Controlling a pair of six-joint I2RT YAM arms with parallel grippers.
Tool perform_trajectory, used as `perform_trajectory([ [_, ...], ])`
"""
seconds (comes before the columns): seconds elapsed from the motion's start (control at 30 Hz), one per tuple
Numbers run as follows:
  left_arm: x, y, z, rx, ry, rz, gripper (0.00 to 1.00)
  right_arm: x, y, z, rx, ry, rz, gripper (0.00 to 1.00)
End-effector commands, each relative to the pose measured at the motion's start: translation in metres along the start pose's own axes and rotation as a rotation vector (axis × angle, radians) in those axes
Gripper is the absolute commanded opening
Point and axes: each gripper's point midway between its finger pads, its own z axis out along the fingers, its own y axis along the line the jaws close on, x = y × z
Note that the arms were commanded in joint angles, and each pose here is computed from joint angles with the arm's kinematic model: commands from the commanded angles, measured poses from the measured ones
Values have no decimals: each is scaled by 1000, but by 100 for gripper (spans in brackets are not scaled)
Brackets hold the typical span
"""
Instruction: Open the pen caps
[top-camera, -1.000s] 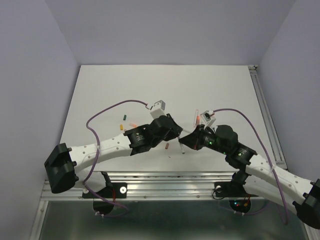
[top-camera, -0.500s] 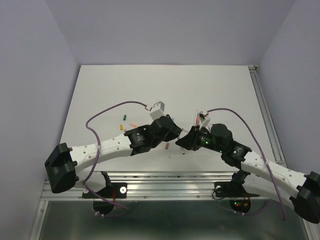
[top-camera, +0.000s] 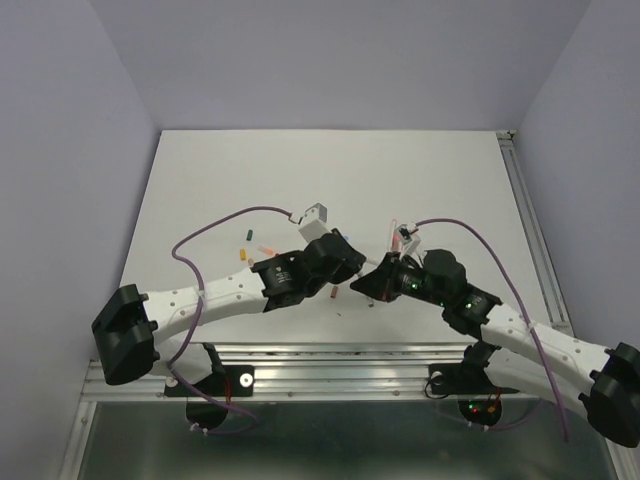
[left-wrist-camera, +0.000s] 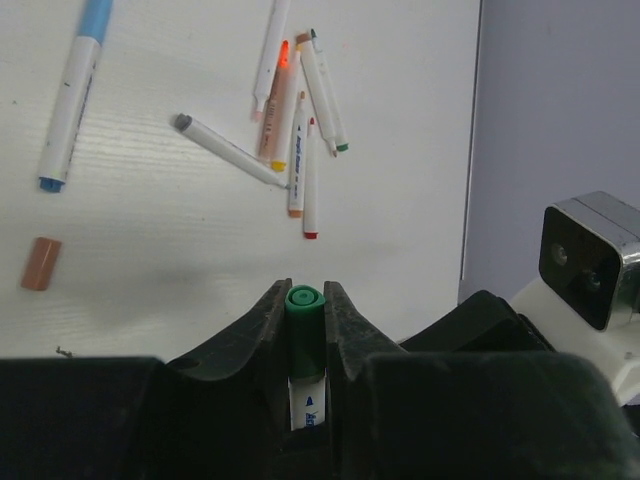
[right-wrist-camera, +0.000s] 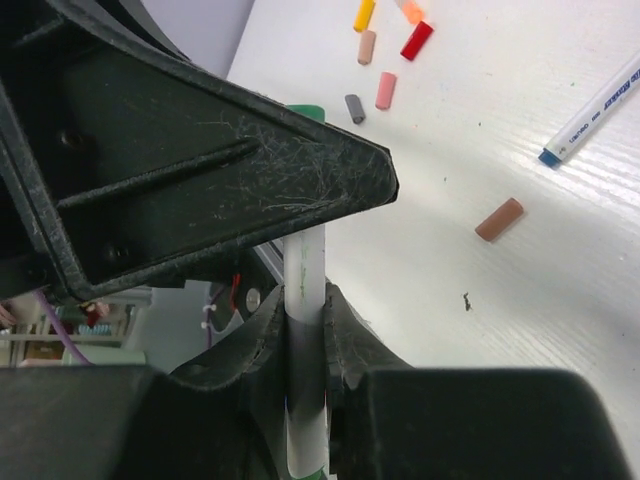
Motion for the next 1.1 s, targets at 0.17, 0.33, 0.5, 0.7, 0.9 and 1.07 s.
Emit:
perform_trajectory([
  [0.17, -129, 24, 39, -76, -369, -152, 0, 94, 9, -43, -110, 227, 153, 1],
  [0.33, -137, 32, 46, -94, -360, -143, 0, 83, 8, -53, -74, 163, 130, 1],
  [0.5, -131, 50, 30, -141, -318, -41, 0, 66, -8, -43, 59, 108, 100, 1],
  [0.7, -113, 100, 0, -303, -245, 39, 0, 44, -35, -22, 246, 48, 51, 1],
  [0.9, -90, 152, -11, -393, -199, 93, 0, 9, -39, 1, 362, -8, -21, 1],
  [1.07, -77, 191, -9, -531, -137, 124, 4, -1, -69, 2, 512, 10, -41, 1],
])
